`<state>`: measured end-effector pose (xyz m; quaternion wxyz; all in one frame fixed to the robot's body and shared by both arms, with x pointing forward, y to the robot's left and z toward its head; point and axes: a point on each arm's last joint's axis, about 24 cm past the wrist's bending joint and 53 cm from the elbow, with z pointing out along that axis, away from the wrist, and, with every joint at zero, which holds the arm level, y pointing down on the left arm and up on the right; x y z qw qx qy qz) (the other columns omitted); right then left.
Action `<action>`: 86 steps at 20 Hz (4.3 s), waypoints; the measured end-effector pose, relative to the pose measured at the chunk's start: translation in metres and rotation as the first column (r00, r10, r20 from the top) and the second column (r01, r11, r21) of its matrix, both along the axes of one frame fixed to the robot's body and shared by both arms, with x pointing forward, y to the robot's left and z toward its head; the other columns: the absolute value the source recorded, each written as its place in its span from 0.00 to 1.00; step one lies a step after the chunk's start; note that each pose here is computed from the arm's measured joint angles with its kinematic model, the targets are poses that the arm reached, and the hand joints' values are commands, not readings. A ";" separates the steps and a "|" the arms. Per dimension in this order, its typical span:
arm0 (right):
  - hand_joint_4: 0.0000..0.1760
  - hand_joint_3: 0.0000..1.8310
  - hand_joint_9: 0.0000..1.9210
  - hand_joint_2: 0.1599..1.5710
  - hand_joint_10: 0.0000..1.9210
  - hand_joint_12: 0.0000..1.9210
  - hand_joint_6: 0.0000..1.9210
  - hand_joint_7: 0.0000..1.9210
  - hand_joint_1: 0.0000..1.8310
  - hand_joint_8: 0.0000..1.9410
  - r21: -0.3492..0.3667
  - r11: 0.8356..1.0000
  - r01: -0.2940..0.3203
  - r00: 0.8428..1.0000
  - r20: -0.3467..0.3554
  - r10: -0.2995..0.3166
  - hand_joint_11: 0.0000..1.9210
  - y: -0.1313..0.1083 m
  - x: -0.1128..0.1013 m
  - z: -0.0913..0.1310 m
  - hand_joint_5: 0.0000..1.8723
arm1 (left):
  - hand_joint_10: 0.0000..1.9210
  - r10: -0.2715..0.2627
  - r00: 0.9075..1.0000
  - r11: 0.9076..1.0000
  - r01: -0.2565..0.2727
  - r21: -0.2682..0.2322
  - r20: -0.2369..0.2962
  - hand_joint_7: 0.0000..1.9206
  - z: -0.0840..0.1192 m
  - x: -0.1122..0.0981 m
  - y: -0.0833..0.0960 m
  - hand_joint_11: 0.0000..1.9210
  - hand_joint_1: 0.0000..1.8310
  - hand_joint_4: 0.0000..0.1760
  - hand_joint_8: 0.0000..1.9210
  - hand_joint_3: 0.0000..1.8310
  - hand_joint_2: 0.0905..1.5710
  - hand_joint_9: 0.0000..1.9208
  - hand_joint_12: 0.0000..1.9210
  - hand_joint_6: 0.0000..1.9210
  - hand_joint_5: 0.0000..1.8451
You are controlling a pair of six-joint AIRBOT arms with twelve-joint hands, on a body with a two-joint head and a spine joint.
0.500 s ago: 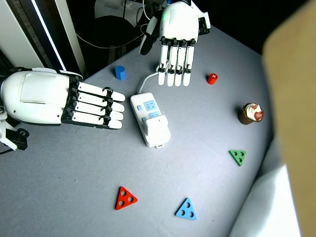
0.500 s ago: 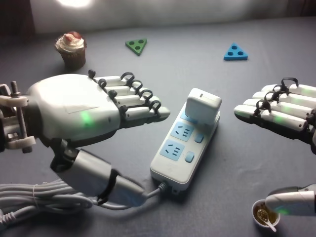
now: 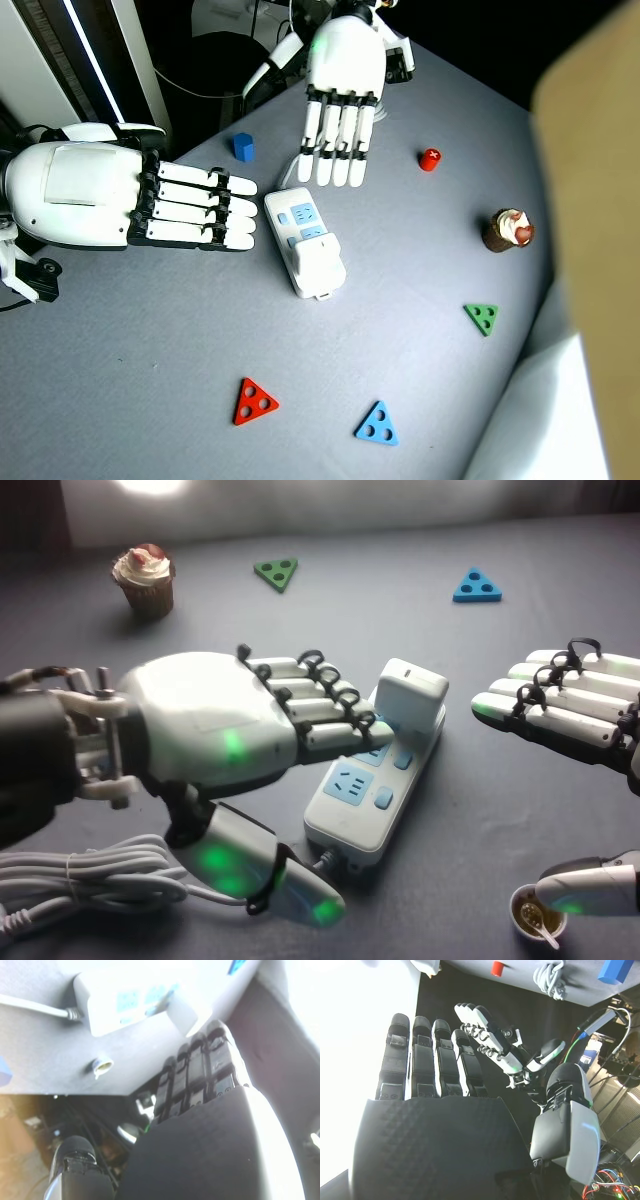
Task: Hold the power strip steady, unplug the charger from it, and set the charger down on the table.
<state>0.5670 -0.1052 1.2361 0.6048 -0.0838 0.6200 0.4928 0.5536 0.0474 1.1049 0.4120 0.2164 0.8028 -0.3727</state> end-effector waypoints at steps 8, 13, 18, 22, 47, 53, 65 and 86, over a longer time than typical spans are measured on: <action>0.00 0.00 0.09 0.64 0.00 0.04 0.00 0.08 0.21 0.00 0.052 0.997 0.051 0.998 -0.025 -0.050 0.08 -0.010 0.010 0.006 0.04 | 0.00 -0.015 0.998 0.999 0.017 0.041 -0.060 0.02 -0.032 -0.007 -0.009 0.00 0.00 0.00 0.00 0.00 0.56 0.01 0.04 0.00 0.01; 0.00 0.00 0.09 0.62 0.00 0.04 0.00 0.08 0.28 0.00 0.096 0.992 0.084 0.996 -0.047 -0.080 0.09 -0.014 0.018 0.010 0.05 | 0.00 -0.024 0.998 0.998 0.027 0.048 -0.060 0.03 -0.037 -0.007 -0.012 0.01 0.00 0.00 0.00 0.00 0.56 0.02 0.04 0.00 0.02; 0.00 0.00 0.09 0.63 0.00 0.04 0.00 0.09 0.32 0.00 0.201 0.963 0.181 0.976 -0.154 -0.151 0.09 -0.019 0.040 0.008 0.04 | 0.00 -0.034 0.996 0.997 0.039 0.061 -0.081 0.02 -0.049 -0.011 -0.020 0.00 0.00 0.00 0.00 0.00 0.57 0.01 0.04 0.00 0.01; 0.00 0.00 0.08 0.64 0.00 0.03 0.00 0.08 0.41 0.00 0.289 0.919 0.268 0.947 -0.253 -0.196 0.09 -0.026 0.057 0.009 0.04 | 0.00 -0.029 0.996 0.997 0.035 0.073 -0.086 0.03 -0.055 -0.007 -0.021 0.01 0.00 0.00 0.00 0.00 0.57 0.02 0.04 0.00 0.02; 0.00 0.00 0.13 0.68 0.00 0.07 0.00 0.13 0.52 0.00 0.447 0.799 0.403 0.864 -0.475 -0.170 0.13 0.016 0.109 0.003 0.07 | 0.00 -0.061 0.993 0.995 0.068 0.077 -0.099 0.02 -0.076 -0.007 -0.035 0.01 0.00 0.00 0.00 0.00 0.57 0.01 0.03 0.00 0.01; 0.00 0.00 0.14 0.69 0.00 0.08 0.00 0.13 0.53 0.00 0.500 0.756 0.423 0.843 -0.524 -0.124 0.14 0.033 0.117 0.007 0.08 | 0.00 -0.058 0.992 0.995 0.066 0.069 -0.116 0.03 -0.079 -0.010 -0.034 0.01 0.00 0.00 0.00 0.00 0.57 0.01 0.02 0.00 0.01; 0.00 0.00 0.14 0.69 0.00 0.09 0.00 0.13 0.53 0.00 0.503 0.733 0.458 0.816 -0.565 -0.121 0.14 0.044 0.129 -0.009 0.09 | 0.00 -0.056 0.991 0.995 0.065 0.070 -0.121 0.03 -0.080 -0.010 -0.034 0.02 0.00 0.00 0.00 0.00 0.57 0.02 0.03 0.00 0.01; 0.00 0.00 0.17 0.69 0.00 0.14 0.00 0.17 0.55 0.00 0.488 0.750 0.446 0.812 -0.574 -0.109 0.16 0.063 0.143 -0.020 0.12 | 0.00 -0.051 0.991 0.995 0.061 0.078 -0.123 0.02 -0.081 -0.011 -0.032 0.01 0.00 0.00 0.00 0.00 0.57 0.01 0.02 0.00 0.00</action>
